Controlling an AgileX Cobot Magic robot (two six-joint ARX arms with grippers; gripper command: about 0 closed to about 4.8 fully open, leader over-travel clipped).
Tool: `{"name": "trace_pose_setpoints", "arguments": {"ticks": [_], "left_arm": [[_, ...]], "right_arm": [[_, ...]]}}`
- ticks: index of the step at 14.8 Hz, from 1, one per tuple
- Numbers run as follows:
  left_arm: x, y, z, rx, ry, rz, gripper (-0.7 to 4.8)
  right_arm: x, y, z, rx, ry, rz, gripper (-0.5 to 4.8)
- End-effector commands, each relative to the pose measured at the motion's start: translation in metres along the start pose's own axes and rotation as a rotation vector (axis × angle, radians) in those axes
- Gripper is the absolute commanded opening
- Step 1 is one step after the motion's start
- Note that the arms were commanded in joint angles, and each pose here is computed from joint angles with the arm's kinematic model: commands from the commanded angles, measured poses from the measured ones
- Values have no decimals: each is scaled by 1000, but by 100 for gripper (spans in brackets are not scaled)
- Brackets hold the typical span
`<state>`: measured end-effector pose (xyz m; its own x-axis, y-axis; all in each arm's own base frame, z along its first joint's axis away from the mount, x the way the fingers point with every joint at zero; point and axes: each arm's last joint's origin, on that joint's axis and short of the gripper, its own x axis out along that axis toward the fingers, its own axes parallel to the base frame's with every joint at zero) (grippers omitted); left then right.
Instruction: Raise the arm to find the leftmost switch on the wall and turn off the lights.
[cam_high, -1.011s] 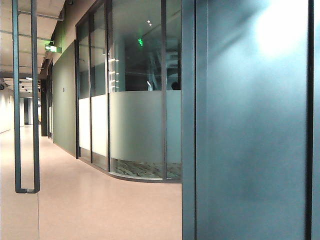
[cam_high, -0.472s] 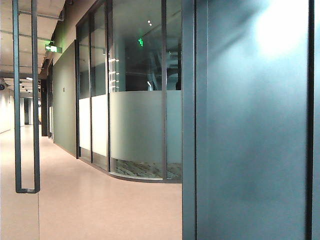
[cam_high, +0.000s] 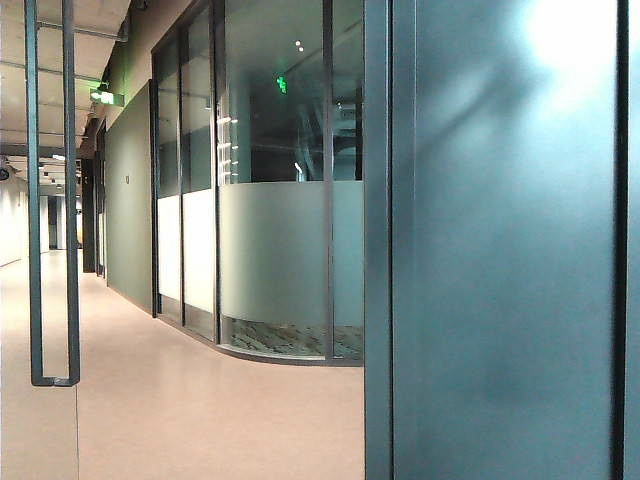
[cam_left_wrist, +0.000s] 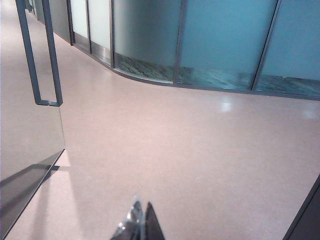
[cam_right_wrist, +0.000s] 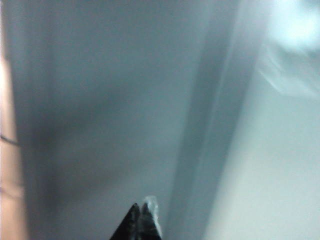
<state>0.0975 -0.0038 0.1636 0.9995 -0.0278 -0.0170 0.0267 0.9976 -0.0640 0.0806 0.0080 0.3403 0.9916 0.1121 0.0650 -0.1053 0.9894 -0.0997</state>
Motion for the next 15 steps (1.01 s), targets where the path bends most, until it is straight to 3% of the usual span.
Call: {"name": "trace_pose_setpoints", "arguments": {"ticks": [1,3,7,15], "left_arm": [[0,0,2,4,-16,4,-5],[0,0,2,4,-16,4,-5],[0,0,2,4,-16,4,-5],[0,0,2,4,-15,4,-5]], "right_arm": [[-6,-4,-45,-9,36,-114,-1],[-3,-5,-87,-7,86,-175,-1],[3,-1,-150,112,106,-177,-1],[3,1,-177,143,73,-179,-1]]}}
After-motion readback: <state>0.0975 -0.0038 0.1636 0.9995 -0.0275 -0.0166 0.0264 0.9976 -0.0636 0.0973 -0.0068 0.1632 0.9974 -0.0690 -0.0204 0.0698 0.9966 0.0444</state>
